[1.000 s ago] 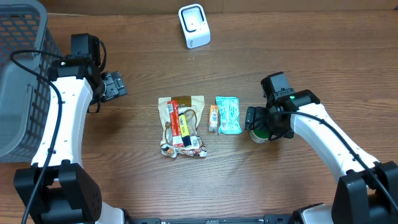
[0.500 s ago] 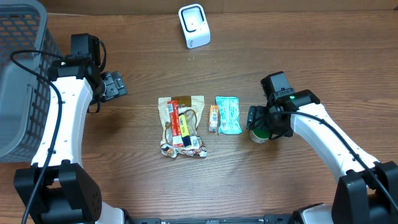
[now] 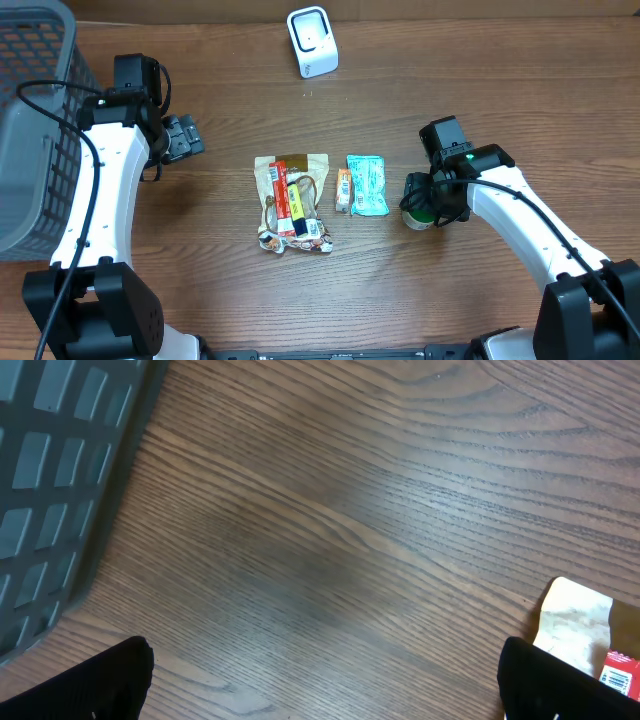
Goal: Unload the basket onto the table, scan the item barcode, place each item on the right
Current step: 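Lower the right gripper around the green-lidded jar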
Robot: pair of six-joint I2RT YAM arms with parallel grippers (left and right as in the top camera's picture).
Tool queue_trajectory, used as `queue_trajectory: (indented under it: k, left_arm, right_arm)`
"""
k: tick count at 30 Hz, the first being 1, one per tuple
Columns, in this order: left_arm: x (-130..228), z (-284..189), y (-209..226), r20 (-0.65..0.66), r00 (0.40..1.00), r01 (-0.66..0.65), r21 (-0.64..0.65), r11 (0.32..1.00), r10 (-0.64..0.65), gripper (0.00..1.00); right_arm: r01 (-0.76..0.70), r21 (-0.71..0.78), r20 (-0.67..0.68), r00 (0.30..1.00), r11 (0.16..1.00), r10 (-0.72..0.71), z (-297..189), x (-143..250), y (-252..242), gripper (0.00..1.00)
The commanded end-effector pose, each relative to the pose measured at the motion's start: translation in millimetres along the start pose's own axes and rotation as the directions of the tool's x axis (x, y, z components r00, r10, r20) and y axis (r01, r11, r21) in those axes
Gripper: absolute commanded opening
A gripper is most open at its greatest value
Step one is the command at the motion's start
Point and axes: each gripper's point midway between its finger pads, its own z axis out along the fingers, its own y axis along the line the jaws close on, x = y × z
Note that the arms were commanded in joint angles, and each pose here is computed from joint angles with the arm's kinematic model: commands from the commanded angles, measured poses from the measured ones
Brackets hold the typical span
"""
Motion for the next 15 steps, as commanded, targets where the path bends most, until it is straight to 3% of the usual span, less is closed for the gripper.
queue_trajectory:
  k: [1,15]
  left_arm:
    - [-5.7,-8.2,-0.1,0.029,0.999,-0.015,0.004,1.0,0.015,1.0]
    - [-5.6,-8.2,-0.1,0.029,0.999,-0.015,0.004,1.0,0.015,1.0]
  right_arm:
    - [0.002,0.031,-0.005,1.0,1.0,-0.002,1.9,3.1,-5.1,0.68]
    - [-0.001,0.085,0.008,1.0,0.996,0.0,1.3,1.8,-14.6,0.68]
